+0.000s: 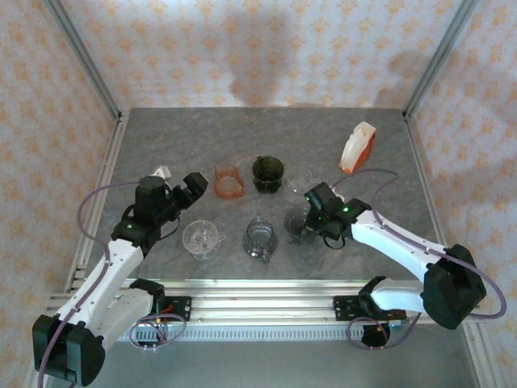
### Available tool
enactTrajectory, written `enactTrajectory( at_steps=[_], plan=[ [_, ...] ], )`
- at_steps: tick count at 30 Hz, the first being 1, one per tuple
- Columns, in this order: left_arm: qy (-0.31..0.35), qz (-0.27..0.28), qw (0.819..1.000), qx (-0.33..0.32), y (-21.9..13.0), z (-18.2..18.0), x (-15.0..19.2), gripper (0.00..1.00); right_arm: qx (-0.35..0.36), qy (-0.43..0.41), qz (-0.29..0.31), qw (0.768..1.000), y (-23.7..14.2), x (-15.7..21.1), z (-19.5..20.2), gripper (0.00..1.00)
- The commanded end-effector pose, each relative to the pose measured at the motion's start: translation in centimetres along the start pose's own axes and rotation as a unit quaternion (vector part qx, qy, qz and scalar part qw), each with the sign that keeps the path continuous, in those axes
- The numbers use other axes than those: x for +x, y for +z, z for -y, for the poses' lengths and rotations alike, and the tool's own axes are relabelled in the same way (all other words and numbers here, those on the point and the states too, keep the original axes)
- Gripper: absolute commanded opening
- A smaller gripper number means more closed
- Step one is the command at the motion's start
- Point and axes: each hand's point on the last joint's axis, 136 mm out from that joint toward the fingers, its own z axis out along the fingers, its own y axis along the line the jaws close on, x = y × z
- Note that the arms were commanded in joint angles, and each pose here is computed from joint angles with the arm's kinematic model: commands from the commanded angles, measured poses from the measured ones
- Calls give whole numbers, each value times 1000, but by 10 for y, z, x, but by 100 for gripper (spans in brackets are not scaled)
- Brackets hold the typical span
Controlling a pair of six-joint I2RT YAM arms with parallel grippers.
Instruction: Place the coffee filter in the dripper
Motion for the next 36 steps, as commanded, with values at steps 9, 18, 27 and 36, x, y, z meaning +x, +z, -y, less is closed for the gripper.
enactTrajectory(
  at_steps=[9, 18, 27, 36],
  plan=[
    [1, -1, 1000, 4, -3, 3, 1, 100, -32, -69, 50, 996, -66, -37, -21, 0],
    [1, -1, 1000, 5, -3, 3, 1, 100, -146, -158, 7, 977, -112, -33, -82, 0],
    [1, -1, 1000, 3, -3, 1, 2, 100, -206, -217, -67, 952, -111, 10, -142, 0],
    [3, -2, 1000, 1, -3, 0, 2, 100, -210, -223, -93, 948, -91, 30, -154, 0]
  ],
)
